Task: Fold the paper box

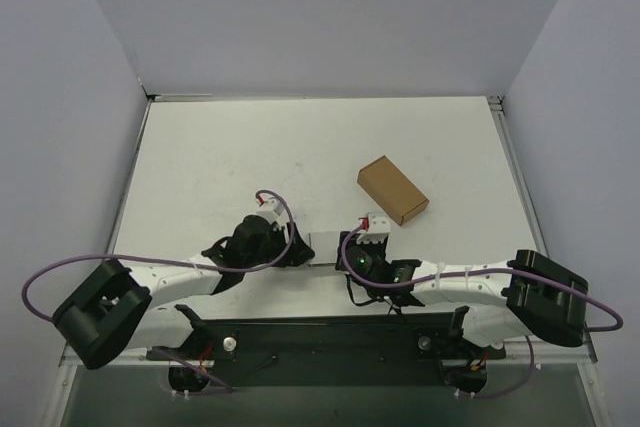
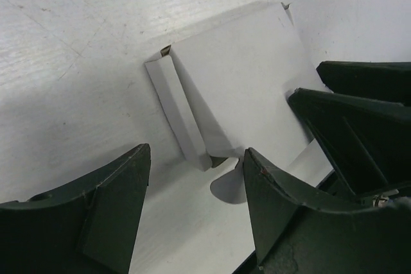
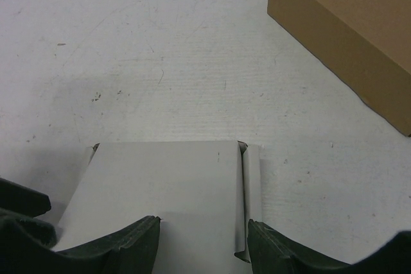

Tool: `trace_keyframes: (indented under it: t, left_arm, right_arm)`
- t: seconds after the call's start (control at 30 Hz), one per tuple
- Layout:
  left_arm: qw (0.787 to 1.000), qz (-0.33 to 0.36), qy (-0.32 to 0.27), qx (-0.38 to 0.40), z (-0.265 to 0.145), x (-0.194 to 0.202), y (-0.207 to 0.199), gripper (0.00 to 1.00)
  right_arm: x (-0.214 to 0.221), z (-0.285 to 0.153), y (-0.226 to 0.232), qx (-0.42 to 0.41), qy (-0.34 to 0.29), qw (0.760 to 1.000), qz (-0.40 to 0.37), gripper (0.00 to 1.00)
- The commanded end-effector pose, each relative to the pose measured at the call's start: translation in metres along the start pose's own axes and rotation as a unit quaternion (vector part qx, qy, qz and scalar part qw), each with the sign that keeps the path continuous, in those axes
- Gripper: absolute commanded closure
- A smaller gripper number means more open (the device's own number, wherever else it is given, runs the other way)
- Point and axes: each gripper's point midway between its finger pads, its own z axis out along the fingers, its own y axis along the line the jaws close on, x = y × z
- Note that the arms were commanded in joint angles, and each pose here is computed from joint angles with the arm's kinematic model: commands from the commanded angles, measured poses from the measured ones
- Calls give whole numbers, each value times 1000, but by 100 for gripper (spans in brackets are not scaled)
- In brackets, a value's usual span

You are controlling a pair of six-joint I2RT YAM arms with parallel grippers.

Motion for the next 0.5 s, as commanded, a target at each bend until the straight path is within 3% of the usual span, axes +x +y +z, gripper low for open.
trace_keyframes:
  t: [0.0,0.2,0.47]
  left_arm:
    - [997,-21,-41,67,12,-23,-26,31]
    - [996,-26,-56,58,21,-25,-19,32]
    - [999,-22,-8,21,34,5,6,52]
  right_arm:
    - [24,0,-24,35,24,998,-44,44]
    - [28,0,-22,33,28,998,-47,45]
    - [30,0,-21,32,31,998,-48,47]
